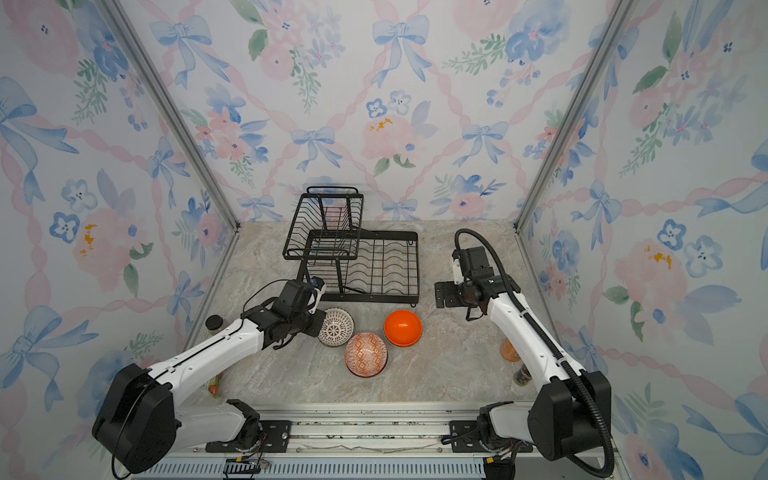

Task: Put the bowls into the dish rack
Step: 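Lower the left gripper onto the white maroon-patterned bowl rim and close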

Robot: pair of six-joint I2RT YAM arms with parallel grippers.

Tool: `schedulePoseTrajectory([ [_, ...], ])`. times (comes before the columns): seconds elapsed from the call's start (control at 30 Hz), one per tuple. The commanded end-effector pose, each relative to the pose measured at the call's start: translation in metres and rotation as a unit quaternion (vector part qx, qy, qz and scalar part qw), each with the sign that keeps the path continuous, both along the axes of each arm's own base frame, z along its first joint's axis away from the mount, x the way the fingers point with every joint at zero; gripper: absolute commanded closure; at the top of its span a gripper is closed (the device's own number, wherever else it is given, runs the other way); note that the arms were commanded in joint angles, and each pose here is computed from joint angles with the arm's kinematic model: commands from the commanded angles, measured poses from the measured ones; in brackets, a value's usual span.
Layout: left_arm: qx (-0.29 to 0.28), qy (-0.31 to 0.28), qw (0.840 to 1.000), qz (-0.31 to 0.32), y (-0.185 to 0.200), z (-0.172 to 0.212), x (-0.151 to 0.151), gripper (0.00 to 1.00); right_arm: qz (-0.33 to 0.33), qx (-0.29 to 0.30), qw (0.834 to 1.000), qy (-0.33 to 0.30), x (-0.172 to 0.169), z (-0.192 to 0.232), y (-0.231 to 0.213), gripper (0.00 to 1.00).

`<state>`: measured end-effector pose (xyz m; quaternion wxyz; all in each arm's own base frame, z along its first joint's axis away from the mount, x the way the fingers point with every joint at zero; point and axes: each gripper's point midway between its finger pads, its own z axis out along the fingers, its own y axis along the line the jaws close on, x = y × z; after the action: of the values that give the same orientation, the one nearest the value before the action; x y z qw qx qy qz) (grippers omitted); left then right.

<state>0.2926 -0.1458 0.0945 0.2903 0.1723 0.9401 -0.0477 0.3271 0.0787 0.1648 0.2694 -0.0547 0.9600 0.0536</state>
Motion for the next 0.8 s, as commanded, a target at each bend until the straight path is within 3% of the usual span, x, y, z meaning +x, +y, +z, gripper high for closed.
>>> schedulePoseTrajectory([
  [0.0,0.013,0.007,1.0,0.007,-0.001,-0.006,0.003,1.0,0.005,0.002,1.0,0.009,-0.008,-0.001,0.0,0.03],
  [0.13,0.016,0.008,1.0,0.002,-0.005,-0.006,0.004,1.0,0.005,0.0,1.0,0.008,-0.009,-0.001,0.0,0.03],
  [0.3,0.014,0.007,1.0,-0.002,-0.007,-0.002,0.003,0.76,0.007,0.0,1.0,0.008,-0.008,-0.002,0.0,0.03],
  [0.37,0.018,0.009,1.0,0.0,-0.005,-0.002,0.002,0.73,0.007,0.001,1.0,0.008,-0.008,-0.002,0.001,0.03],
  [0.67,0.037,0.027,0.999,0.01,-0.001,-0.015,0.003,0.83,0.009,0.003,1.0,0.011,-0.007,-0.004,0.002,0.03],
  [0.77,0.038,0.028,0.999,0.011,-0.001,-0.016,0.004,0.94,0.009,0.004,1.0,0.008,-0.007,-0.002,0.002,0.03],
])
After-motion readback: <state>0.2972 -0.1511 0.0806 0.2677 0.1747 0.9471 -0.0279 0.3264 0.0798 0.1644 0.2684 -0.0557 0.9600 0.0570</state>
